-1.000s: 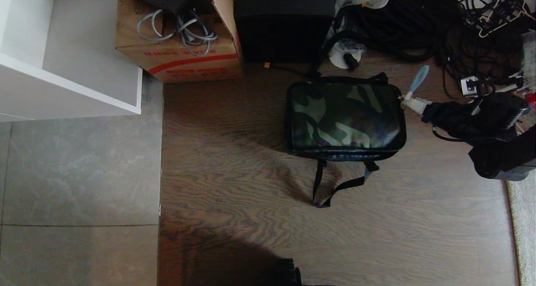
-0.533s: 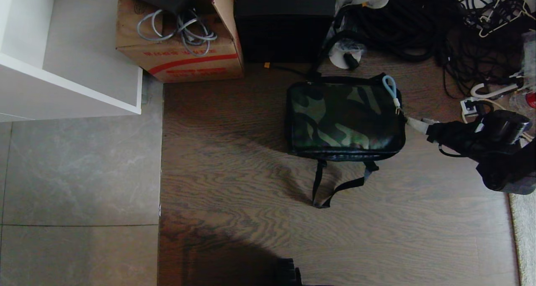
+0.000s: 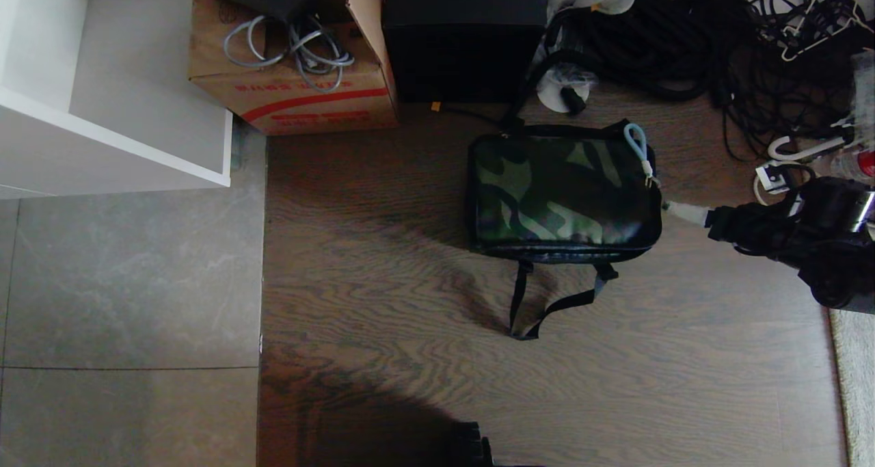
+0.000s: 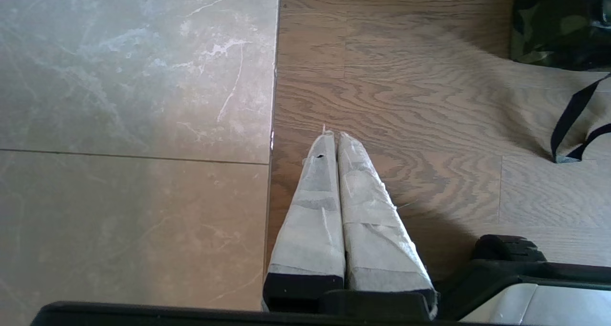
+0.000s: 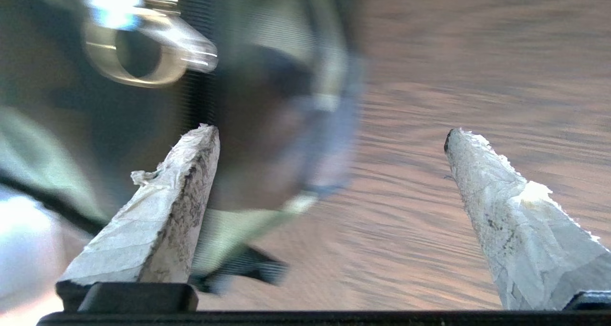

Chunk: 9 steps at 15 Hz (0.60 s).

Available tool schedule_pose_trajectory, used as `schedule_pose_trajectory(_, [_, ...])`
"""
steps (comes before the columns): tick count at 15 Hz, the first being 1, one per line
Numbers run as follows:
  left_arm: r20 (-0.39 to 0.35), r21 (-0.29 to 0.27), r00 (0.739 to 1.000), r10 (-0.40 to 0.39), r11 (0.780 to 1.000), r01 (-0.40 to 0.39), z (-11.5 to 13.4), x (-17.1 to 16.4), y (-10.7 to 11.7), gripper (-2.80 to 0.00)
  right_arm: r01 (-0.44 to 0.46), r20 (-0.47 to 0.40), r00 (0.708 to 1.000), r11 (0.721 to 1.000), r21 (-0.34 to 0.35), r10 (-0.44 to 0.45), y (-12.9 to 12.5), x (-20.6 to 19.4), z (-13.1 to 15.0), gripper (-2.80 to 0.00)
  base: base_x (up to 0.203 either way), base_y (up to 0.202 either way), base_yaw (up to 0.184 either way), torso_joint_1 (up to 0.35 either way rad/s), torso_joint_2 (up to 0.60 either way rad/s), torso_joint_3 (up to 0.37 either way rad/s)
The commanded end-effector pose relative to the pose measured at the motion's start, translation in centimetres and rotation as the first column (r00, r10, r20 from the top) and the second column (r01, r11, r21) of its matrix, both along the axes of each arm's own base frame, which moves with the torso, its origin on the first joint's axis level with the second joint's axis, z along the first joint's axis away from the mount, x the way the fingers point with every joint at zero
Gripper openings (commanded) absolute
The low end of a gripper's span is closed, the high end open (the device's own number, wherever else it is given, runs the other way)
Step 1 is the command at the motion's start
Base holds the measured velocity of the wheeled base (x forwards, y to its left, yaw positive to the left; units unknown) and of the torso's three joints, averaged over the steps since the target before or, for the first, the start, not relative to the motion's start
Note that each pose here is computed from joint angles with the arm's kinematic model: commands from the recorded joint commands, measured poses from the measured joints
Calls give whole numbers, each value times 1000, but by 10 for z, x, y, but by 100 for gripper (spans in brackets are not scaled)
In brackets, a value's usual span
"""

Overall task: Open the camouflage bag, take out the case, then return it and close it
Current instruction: Open the top of the storage box

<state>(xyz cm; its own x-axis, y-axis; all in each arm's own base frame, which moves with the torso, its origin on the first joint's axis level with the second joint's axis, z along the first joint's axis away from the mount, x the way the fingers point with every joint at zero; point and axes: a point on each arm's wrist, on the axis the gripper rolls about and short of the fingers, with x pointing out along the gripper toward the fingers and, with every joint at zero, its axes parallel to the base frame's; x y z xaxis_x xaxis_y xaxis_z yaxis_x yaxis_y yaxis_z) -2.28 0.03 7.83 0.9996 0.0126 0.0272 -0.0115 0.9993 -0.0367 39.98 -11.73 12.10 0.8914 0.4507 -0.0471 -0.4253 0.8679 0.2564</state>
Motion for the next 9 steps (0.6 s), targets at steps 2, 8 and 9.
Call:
schedule_pose_trajectory(2, [-6,0,1000,1,1000,-1,-2,0,0,-280,-42,42,998,999,-1,42,18,-6,19,0,0,0,0,0,0,0])
schedule_pose_trajectory(8, [-6,0,1000,0,1000,0,-2,0,0,-280,-92,98,991,995,42,87,53,-3,40,0,0,0,0,0,0,0])
schedule_pose_trajectory(9, [-6,0,1000,1,1000,-1,-2,0,0,-280,-94,147,985,995,30,89,59,-2,44,0,0,0,0,0,0,0])
